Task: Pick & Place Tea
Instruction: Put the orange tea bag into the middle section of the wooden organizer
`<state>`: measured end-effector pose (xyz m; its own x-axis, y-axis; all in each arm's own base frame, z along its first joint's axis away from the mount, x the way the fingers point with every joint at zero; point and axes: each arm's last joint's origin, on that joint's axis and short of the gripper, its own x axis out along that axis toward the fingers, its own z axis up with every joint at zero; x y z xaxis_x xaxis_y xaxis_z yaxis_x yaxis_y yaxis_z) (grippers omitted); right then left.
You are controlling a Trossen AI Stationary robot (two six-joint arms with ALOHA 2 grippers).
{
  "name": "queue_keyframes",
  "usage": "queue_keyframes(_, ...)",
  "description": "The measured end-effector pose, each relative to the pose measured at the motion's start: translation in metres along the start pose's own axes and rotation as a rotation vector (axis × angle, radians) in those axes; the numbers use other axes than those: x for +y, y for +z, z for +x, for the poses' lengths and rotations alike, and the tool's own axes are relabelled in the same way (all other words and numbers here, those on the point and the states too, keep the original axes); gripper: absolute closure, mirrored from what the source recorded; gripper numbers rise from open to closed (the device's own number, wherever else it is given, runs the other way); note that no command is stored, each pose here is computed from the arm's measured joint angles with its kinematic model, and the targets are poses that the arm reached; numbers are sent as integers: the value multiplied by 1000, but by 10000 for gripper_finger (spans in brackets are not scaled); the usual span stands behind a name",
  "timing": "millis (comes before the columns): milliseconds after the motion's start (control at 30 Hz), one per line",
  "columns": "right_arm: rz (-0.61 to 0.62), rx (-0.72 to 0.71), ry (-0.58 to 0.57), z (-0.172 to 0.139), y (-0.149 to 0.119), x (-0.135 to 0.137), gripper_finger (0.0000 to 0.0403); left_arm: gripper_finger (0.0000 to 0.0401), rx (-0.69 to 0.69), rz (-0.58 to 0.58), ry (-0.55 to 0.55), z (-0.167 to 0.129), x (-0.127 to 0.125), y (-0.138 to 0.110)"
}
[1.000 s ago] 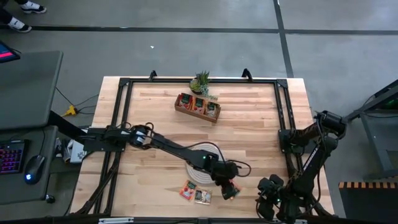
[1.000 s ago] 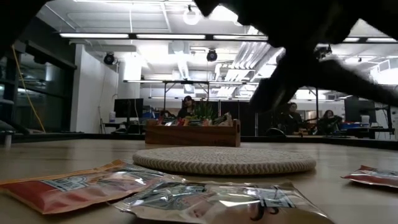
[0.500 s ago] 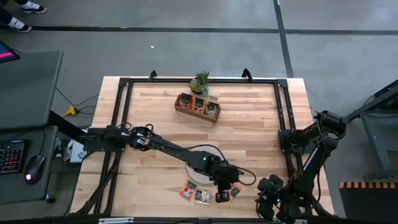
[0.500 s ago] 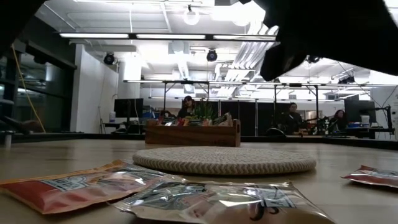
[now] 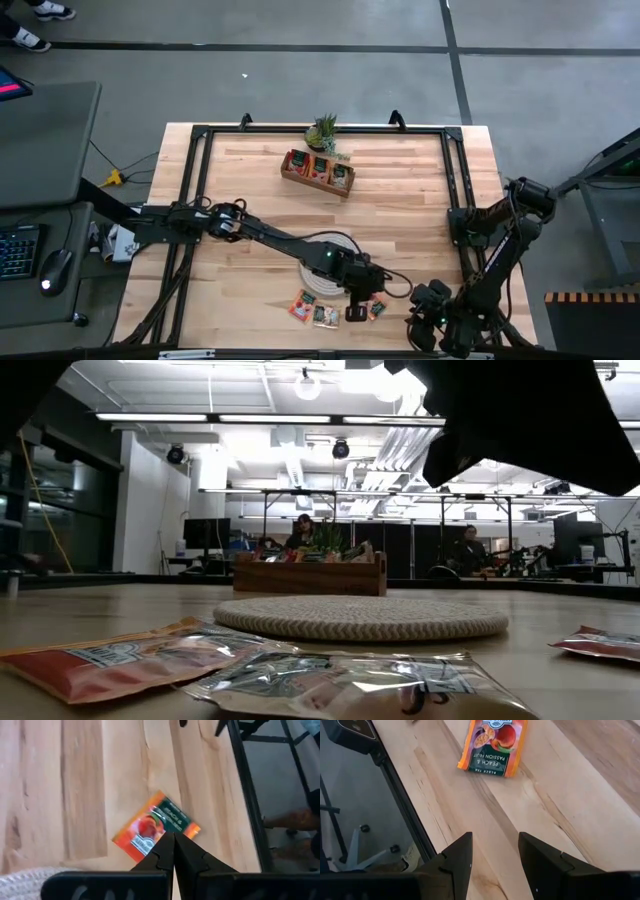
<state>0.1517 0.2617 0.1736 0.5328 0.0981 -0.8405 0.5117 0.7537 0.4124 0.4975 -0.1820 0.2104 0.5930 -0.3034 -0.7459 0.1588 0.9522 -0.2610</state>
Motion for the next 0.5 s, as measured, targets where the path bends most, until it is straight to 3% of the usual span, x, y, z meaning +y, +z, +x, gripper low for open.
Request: queue_keyframes(500, 31, 3, 35, 2, 3, 4, 247, 401, 120, 66, 42, 34, 11, -24)
